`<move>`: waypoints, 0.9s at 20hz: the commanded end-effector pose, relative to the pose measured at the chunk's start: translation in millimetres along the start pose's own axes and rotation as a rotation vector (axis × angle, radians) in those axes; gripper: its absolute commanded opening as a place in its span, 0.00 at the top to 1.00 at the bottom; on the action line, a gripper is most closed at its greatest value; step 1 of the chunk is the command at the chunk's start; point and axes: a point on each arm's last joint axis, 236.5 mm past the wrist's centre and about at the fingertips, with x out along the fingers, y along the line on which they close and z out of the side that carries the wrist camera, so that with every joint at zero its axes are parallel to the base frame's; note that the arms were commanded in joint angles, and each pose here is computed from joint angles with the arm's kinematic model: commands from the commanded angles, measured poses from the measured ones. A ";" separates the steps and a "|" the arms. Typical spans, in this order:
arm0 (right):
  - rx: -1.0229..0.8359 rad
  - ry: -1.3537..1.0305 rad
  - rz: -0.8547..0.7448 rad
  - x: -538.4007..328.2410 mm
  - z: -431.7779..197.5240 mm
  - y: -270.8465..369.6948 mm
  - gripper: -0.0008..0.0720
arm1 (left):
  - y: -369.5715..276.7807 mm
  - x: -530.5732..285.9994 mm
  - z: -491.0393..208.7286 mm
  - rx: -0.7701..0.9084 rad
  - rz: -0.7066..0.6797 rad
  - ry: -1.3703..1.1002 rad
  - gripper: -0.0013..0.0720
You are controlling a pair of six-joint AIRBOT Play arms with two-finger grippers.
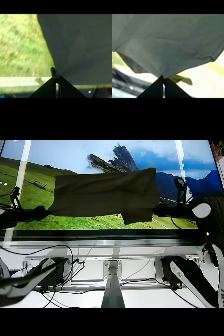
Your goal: Fold the clothes and pants, and hang the long-sleeved shirts on hangers.
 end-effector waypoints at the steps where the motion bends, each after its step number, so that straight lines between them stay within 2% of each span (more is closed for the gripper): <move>1: 0.008 -0.036 0.004 -15.3 -5.7 8.2 0.98 | -20.4 -30.1 -1.1 0.023 0.025 -0.081 0.97; 5: 0.119 -0.234 -0.027 -4.2 49.3 -10.5 0.98 | -45.9 -53.6 78.8 -0.099 -0.086 -0.435 0.97; 7: 0.197 -0.259 -0.017 13.8 68.6 -19.8 0.98 | -43.2 -46.6 104.8 -0.128 -0.069 -0.515 0.97; 14: 0.142 -0.298 -0.039 78.2 173.7 -21.8 0.98 | -67.7 43.1 159.4 -0.059 -0.058 -0.420 0.97; 18: 0.141 -0.400 -0.064 93.3 229.3 -35.6 0.98 | -66.6 68.6 201.7 -0.099 -0.081 -0.412 0.97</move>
